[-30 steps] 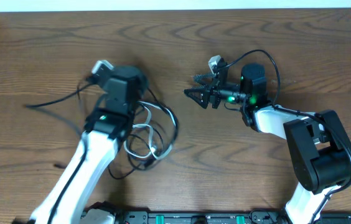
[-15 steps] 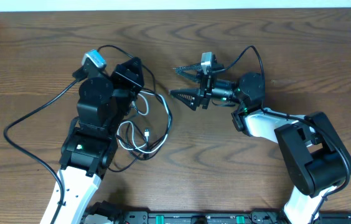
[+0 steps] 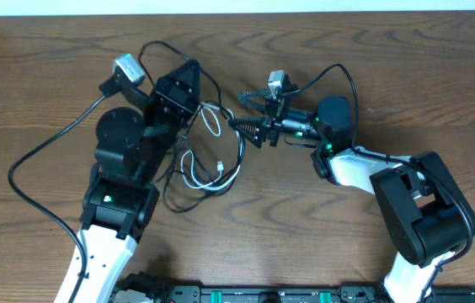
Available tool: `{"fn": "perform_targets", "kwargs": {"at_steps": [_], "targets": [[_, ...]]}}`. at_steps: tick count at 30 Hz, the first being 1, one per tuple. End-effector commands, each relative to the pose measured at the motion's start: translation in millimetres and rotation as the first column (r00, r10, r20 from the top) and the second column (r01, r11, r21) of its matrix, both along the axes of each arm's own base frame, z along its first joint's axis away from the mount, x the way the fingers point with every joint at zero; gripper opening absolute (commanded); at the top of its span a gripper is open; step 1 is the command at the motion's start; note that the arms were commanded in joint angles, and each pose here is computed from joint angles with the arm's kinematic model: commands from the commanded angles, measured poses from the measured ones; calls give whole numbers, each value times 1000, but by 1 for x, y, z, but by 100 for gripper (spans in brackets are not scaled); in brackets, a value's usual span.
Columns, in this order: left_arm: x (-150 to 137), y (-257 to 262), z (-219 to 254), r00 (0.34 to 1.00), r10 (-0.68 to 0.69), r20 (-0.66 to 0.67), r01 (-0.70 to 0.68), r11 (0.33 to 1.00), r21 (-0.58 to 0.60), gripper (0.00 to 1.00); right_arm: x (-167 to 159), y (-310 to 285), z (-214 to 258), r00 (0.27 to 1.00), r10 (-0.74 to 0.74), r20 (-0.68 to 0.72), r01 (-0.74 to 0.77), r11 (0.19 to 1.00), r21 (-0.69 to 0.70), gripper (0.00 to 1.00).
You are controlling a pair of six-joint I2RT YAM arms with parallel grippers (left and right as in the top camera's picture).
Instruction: Untangle cables
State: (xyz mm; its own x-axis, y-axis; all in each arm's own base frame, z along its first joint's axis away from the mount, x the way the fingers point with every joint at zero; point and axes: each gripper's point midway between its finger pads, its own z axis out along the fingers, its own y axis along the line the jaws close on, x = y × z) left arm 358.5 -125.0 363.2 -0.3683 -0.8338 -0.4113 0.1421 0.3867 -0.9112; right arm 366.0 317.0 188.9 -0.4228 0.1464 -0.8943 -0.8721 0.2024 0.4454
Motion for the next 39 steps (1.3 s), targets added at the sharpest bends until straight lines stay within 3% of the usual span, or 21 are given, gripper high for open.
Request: {"fn": "perform_targets", "kwargs": {"at_steps": [1, 4, 13, 16, 19, 26, 31, 33, 39], "targets": [[-2, 6, 30, 995, 25, 95, -22, 999, -30, 8, 11, -2, -4, 998, -66, -14, 66, 998, -13, 84], [-2, 10, 41, 989, 50, 136, -44, 998, -46, 8, 13, -2, -7, 996, -79, -27, 79, 997, -20, 84], [-3, 17, 62, 978, 95, 186, -68, 987, -146, 8, 13, -1, -12, 997, -78, -23, 77, 996, -42, 59], [-4, 18, 68, 974, 99, 202, -65, 983, -170, 8, 9, 2, -12, 998, -68, 4, 68, 997, -48, 40], [-3, 22, 69, 972, 112, 205, -77, 982, -174, 8, 9, 4, -12, 998, -68, 17, 69, 996, -51, 1], [7, 45, 48, 976, 175, 129, -158, 978, -133, 8, 14, -6, 0, 997, -74, -18, 74, 997, 0, 1], [16, 86, -6, 959, 282, -39, -281, 959, 23, 7, 16, -52, 75, 995, -71, 63, 53, 967, 248, 1], [16, 98, -31, 941, 313, -129, -306, 950, 69, 8, 26, -70, 95, 994, -106, 33, 90, 947, 308, 1], [17, 104, -105, 876, 315, -364, -266, 947, 178, 8, 34, -73, 131, 993, -78, 85, 47, 947, 317, 1]]}}
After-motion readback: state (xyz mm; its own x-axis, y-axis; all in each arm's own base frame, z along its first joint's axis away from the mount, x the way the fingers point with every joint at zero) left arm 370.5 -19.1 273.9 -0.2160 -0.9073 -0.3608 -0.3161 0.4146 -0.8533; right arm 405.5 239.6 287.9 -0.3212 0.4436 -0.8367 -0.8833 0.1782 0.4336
